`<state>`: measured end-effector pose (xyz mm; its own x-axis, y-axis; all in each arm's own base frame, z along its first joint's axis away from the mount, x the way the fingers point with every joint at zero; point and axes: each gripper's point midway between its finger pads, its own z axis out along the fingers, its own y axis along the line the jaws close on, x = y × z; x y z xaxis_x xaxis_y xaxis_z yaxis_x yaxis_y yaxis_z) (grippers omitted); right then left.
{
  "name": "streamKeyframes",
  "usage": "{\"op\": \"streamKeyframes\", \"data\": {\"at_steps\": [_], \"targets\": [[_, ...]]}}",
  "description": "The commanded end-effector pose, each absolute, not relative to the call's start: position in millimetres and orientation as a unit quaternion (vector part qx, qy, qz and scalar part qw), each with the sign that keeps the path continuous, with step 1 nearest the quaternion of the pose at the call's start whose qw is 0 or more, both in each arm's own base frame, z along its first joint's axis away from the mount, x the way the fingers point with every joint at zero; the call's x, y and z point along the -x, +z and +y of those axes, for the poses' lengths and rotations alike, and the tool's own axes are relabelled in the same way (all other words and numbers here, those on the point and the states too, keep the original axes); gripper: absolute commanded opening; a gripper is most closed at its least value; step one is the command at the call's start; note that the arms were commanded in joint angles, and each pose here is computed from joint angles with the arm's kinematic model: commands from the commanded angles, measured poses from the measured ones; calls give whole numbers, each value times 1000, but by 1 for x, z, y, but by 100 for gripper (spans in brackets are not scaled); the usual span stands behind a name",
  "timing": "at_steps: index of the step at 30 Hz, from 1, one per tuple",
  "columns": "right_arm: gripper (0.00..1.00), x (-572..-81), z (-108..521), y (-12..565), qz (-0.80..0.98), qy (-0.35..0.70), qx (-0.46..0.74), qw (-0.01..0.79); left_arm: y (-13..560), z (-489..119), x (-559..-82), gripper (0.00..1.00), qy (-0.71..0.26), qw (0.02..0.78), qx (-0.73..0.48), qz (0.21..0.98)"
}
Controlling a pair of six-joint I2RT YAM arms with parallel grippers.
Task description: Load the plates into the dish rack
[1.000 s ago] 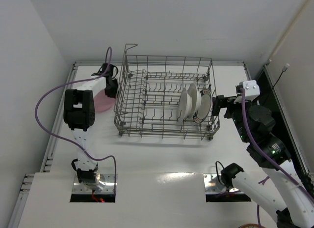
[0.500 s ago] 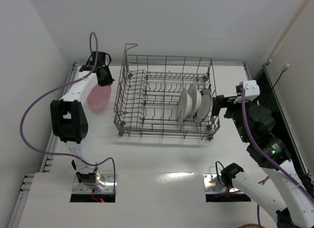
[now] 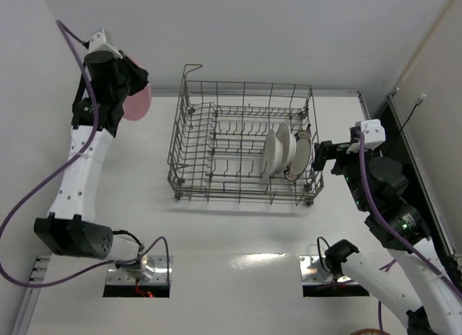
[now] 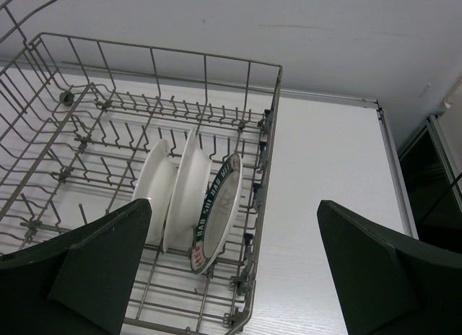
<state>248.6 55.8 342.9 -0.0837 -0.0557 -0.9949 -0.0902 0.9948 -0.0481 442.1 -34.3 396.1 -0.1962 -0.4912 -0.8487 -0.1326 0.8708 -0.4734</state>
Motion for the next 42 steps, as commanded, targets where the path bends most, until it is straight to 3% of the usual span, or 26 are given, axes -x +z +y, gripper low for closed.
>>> {"op": "streamKeyframes", "data": {"at_steps": [1,10,15,21,32,42], "targets": [[99,-247,50,359,720,10,36,693,503,-76,-412,0,-285,692,132,650],[99,-246,46,361,720,3,30,693,555,-181,-367,0,-492,643,29,586],[99,-246,46,361,720,3,30,693,548,-260,-338,0,-612,547,-48,569],[99,-246,44,361,720,0,26,693,522,-315,-320,0,-689,442,-125,560],[99,-246,44,361,720,0,26,693,414,-349,-321,0,-700,312,-130,630],[99,-247,45,357,723,-1,28,690,333,-353,-313,0,-690,272,-68,667]]}}
